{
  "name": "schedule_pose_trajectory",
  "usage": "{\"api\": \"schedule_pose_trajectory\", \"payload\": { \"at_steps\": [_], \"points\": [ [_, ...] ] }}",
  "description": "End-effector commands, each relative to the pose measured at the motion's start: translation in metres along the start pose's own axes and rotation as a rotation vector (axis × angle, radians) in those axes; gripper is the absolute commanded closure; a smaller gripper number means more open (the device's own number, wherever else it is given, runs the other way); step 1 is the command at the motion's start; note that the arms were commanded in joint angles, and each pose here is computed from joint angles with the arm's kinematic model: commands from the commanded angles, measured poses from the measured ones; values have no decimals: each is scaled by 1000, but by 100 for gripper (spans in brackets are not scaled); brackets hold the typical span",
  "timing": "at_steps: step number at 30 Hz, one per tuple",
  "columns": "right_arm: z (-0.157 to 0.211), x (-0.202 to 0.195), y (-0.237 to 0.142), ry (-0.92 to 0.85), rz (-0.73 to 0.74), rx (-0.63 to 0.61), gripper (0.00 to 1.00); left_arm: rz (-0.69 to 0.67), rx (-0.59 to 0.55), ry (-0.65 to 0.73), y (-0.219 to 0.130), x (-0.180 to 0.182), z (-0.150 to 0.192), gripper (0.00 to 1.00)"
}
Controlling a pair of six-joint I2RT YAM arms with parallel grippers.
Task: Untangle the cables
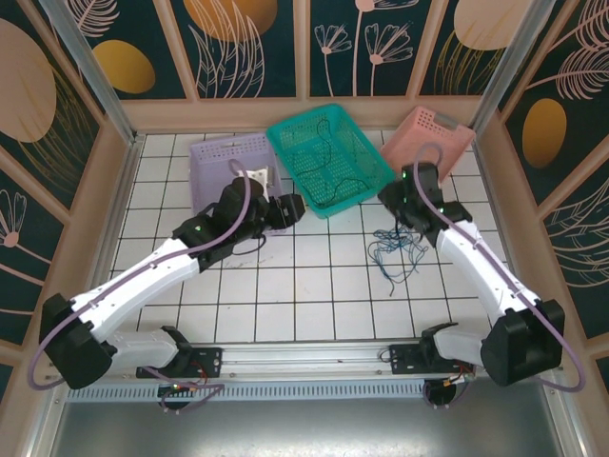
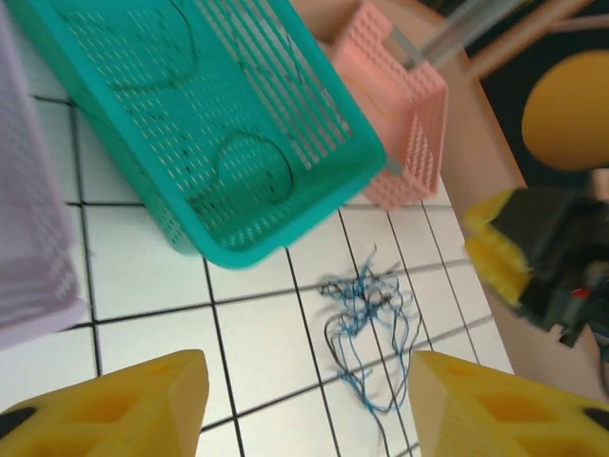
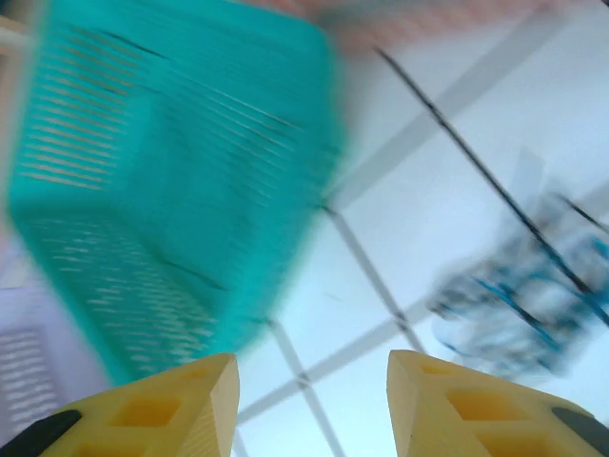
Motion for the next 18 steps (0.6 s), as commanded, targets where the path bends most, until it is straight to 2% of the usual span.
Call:
{"api": "schedule_pose_trajectory", "payload": {
  "at_steps": [1, 6, 10, 12, 14, 18],
  "points": [
    [29, -64, 12, 142, 178, 109, 54, 156, 112, 31, 25, -17, 27, 51],
    [44, -117, 6, 245, 295, 118, 51, 211, 271, 89, 58, -33, 74, 52],
    [51, -145, 4, 296, 351, 111, 52, 242, 319, 73, 74, -44, 98, 52],
    [55, -156, 9, 325, 355, 121, 54, 265, 330, 68, 81, -49, 104, 51],
    [56, -157, 19, 366, 303, 133, 61, 289, 349, 71, 88, -56, 109, 49],
    [53, -159, 32, 426, 276, 137, 69, 308, 370, 79, 102, -63, 114, 45]
  ]
}}
Point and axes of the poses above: each hand's point on the last joint's axis, 136 mm out from that joint toward the fingers, its own y axis out along the fingers, its own x axis along the line the jaws close on, z = x × y, the point moved 3 cm from there along -y, back along the fingers, and after that the axes turned 11 degrees about y, right-handed, at the moved point
